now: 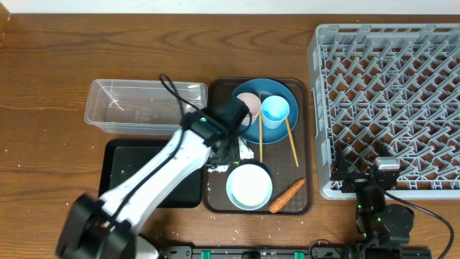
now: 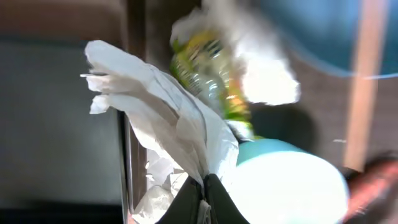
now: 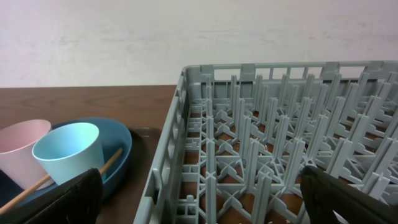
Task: Sort waste into correct bins and load items into the dishwasher rack
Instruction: 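Carry the tissue with the left gripper into the clear plastic bin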
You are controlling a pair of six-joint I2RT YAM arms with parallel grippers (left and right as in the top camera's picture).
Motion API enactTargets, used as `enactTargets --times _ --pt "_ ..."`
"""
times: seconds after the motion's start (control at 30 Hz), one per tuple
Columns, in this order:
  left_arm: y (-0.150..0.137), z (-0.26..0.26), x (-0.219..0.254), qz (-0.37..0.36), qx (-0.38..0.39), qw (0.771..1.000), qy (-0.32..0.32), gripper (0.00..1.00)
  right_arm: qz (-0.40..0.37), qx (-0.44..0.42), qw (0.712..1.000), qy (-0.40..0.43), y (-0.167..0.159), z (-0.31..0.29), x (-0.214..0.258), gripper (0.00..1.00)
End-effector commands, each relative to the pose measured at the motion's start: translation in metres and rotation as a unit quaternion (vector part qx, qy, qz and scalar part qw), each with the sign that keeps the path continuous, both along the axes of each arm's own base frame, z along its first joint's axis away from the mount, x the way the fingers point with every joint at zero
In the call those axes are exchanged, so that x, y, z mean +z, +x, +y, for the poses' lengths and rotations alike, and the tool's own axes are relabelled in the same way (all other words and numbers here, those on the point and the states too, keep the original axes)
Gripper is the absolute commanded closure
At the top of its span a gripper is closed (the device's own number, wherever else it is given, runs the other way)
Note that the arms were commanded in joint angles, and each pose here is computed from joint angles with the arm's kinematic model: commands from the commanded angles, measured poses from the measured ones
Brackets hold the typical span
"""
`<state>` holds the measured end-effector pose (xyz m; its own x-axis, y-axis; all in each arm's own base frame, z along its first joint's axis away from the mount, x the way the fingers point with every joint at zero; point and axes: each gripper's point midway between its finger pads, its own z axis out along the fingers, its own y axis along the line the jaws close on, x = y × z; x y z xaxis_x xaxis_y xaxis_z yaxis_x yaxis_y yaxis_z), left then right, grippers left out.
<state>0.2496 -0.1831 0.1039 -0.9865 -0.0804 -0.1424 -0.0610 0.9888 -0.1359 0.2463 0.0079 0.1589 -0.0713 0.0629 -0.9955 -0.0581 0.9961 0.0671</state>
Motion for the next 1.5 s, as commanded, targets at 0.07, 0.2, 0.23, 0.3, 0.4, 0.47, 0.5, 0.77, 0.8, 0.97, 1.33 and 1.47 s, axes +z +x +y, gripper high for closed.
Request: enactTargets --times 0.07,0.2,0.23,0.3,0.4,0.47,0.5,0.77,0.8,0.97,1.33,1.47 --pt "0.017 0.013 0.047 -0.070 0.009 0.997 -0.019 0.94 -0.001 -0.001 1.000 0.001 0.000 -0.001 0.000 0.01" --pt "0.039 0.050 0.069 -0.134 0.062 0.989 0.011 0.94 -0.001 -0.001 1.000 0.001 0.000 -0.001 0.000 0.01" --pt "0.047 0.061 0.074 -0.151 0.079 0.985 0.023 0.94 -0.001 -0.002 1.000 0.001 0.000 -0.001 0.000 0.01" --pt "0.061 0.080 0.080 -0.179 0.111 0.977 0.043 0.94 -0.001 -0.001 1.000 0.001 0.000 -0.001 0.000 0.01" --pt "0.083 0.099 0.083 -0.204 0.149 0.966 0.049 0.94 -0.001 -0.001 1.000 0.001 0.000 -0.001 0.000 0.01" --pt "0.095 0.107 0.081 -0.212 0.166 0.962 0.048 0.94 -0.001 -0.002 1.000 0.001 0.000 -0.001 0.000 0.01" --pt "0.101 0.111 0.079 -0.215 0.176 0.960 0.048 0.94 -0.001 -0.001 1.000 0.001 0.000 -0.001 0.000 0.01" --pt "0.137 0.142 0.037 -0.191 0.224 0.953 0.068 0.91 -0.001 -0.001 1.000 0.001 0.000 -0.001 0.000 0.01" --pt "0.138 0.145 0.030 -0.183 0.227 0.954 0.072 0.91 -0.001 -0.001 1.000 0.001 0.000 -0.001 0.000 0.01" --pt "0.139 0.151 0.012 -0.161 0.231 0.956 0.084 0.59 -0.001 -0.002 1.000 0.001 0.000 -0.001 0.000 0.01" --pt "0.108 0.115 0.082 -0.202 0.168 0.965 0.018 0.33 -0.001 -0.001 1.000 0.001 0.000 -0.001 0.000 0.01" --pt "0.074 0.090 0.091 -0.178 0.123 0.976 -0.004 0.33 -0.001 -0.002 1.000 0.001 0.000 -0.001 0.000 0.01"
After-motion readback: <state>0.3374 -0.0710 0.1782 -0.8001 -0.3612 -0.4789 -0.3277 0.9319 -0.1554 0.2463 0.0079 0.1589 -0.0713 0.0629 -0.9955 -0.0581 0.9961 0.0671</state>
